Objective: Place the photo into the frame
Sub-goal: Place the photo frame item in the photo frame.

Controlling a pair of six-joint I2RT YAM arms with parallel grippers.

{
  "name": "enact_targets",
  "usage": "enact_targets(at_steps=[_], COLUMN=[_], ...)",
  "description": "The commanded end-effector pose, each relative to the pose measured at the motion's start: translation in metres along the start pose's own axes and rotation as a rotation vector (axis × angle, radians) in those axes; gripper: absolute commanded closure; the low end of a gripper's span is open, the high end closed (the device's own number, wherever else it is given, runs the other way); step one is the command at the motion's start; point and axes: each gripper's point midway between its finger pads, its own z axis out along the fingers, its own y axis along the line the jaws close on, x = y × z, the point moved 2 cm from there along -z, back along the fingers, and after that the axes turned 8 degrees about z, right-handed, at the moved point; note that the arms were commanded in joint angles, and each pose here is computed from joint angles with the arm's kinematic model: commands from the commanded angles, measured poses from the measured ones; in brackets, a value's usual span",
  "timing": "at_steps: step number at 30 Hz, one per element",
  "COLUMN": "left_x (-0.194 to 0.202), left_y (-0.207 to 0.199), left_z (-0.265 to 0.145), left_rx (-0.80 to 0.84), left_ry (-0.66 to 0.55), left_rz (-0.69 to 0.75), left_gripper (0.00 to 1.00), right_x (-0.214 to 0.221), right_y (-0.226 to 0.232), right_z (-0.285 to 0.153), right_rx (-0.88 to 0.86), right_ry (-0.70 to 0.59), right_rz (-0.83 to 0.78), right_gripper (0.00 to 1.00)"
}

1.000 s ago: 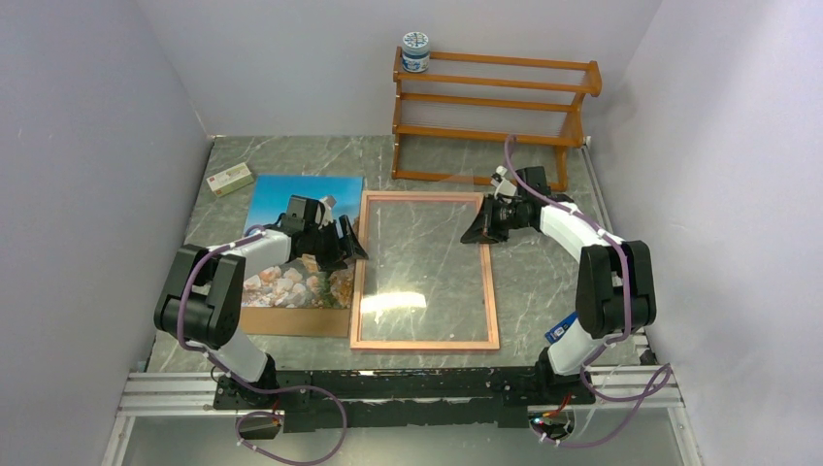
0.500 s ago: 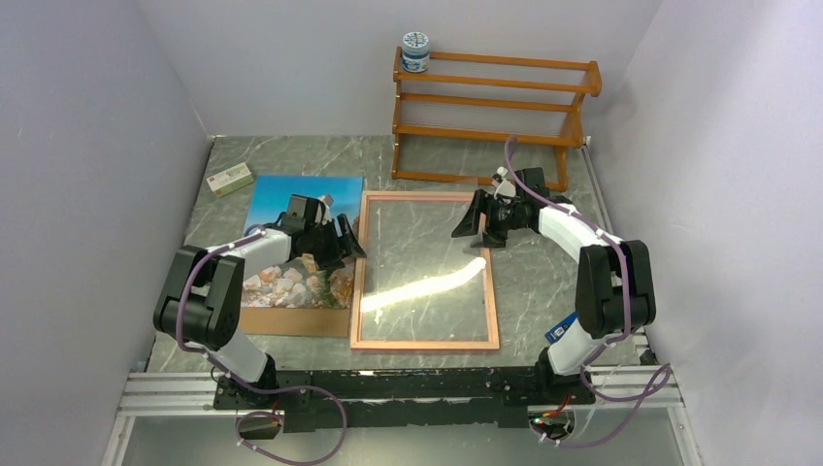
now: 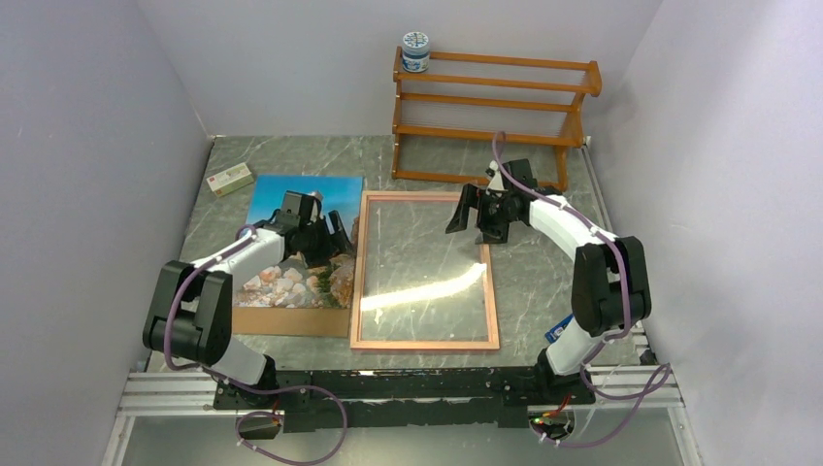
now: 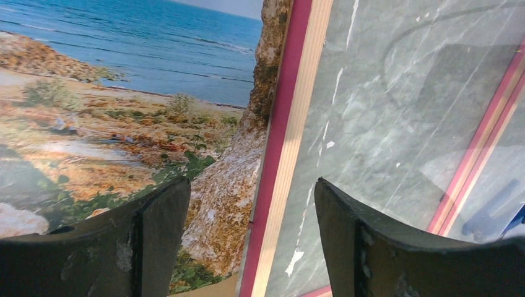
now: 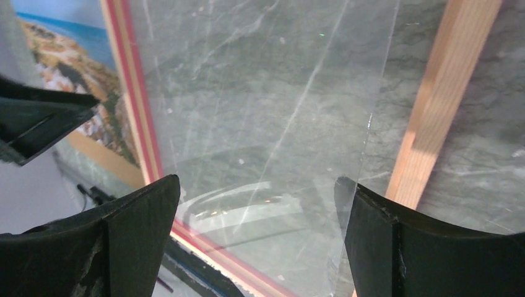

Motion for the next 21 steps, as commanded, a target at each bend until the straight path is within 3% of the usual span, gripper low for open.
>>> enact_targets(at_steps=[1, 10, 12, 18, 21], left_x=[-0.021, -0.023, -0.024, -0.01, 0.0], left_y=[0.0, 0.014, 0.008, -0.041, -0.045], left_z=[-0.019, -0.034, -0.034, -0.019, -0.009], left_rx=[-0.064, -0.171, -0.131, 0.202, 0.164], left_ry=[-0.074, -0.118, -0.119, -0.021, 0.009], left_rz=[-0.001, -0.022, -0.008, 0.034, 0.039], left_gripper=[0.21, 0.18, 0.18, 0.26, 0.27], right_x=[-0.016, -0.029, -0.033, -0.031, -0.027], right_y=[-0.01, -0.048, -0.051, -0.033, -0.032], right_z=[-0.005, -0.022, -0.029, -0.027, -0.023], right_rx=[0.172, 0.447, 0.47, 0.35, 0.322], right_ry=[-0.081, -0.226, -0.275, -0.283, -0.272], right_rz=[-0.005, 0.025, 0.021, 0.022, 0.041], right_gripper=[0.01, 0.01, 0.01, 0.13, 0.14])
